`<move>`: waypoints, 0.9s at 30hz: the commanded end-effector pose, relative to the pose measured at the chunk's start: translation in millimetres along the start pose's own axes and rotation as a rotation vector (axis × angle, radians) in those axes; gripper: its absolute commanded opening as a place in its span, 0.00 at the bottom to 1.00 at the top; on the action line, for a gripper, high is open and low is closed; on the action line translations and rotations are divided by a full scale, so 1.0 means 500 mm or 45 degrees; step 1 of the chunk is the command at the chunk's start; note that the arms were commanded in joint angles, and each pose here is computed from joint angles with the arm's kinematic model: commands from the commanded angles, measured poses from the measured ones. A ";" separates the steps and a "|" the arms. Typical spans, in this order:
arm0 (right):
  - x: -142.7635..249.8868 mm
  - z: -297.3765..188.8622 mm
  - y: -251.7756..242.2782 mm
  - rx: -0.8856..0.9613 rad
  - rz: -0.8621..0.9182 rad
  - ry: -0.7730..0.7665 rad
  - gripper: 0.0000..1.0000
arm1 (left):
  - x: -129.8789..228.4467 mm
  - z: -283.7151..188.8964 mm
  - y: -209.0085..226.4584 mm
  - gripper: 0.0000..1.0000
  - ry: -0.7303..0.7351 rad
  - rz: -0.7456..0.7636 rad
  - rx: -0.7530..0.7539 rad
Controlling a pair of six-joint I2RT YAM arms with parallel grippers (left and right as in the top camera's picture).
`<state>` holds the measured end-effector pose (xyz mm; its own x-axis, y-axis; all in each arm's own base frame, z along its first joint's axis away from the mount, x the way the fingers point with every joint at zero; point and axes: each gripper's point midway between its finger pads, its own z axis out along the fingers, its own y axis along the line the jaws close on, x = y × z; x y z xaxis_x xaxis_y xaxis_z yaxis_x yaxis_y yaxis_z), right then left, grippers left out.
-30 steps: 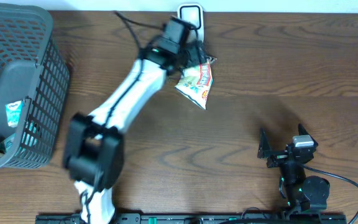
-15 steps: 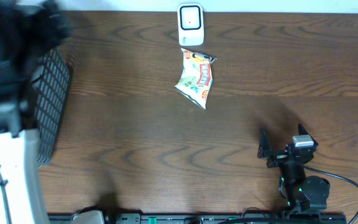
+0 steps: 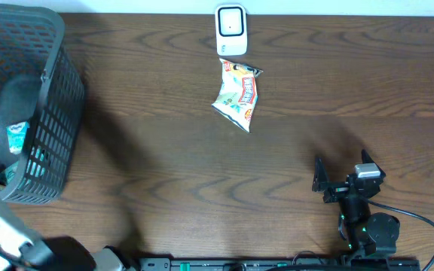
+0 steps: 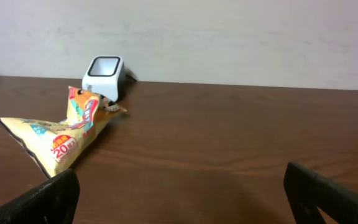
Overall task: Scan the item barcode
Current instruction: 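Reach the left gripper into the basket and grasp the Kleenex tissue pack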
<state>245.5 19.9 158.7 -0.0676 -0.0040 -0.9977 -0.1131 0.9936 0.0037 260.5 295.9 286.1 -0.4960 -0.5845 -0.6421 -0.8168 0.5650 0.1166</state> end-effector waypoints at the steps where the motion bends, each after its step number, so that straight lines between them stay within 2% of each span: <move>1: 0.001 0.000 0.003 -0.007 0.022 0.000 0.99 | 0.055 0.078 -0.014 0.84 0.202 0.087 0.016; 2: 0.001 0.000 0.003 -0.007 0.022 0.000 0.99 | 0.063 0.086 -0.024 0.84 0.228 0.102 0.044; 3: 0.001 0.000 0.003 -0.007 0.022 0.000 0.99 | 0.097 0.123 -0.082 0.84 0.332 0.197 0.214; 7: 0.001 0.000 0.003 -0.007 0.022 0.000 0.99 | 0.123 0.173 -0.129 0.84 0.403 0.324 0.272; 13: 0.001 0.000 0.003 -0.007 0.022 0.000 0.99 | 0.151 0.255 -0.139 0.84 0.471 0.437 0.112; 18: 0.001 0.000 0.003 -0.007 0.022 0.000 0.99 | 0.191 0.312 -0.183 0.84 0.540 0.501 0.133; 21: 0.001 0.000 0.003 -0.007 0.022 0.000 0.99 | 0.212 0.338 -0.207 0.79 0.567 0.600 0.152; 27: 0.001 0.000 0.003 -0.007 0.022 0.000 0.99 | 0.223 0.388 -0.184 0.78 0.578 0.688 -0.030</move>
<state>245.5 19.9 158.8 -0.0672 -0.0040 -0.9977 -0.1134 0.9935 0.0037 346.6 279.0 63.1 -0.8874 -0.4345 -0.1538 -0.4605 0.8504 0.2547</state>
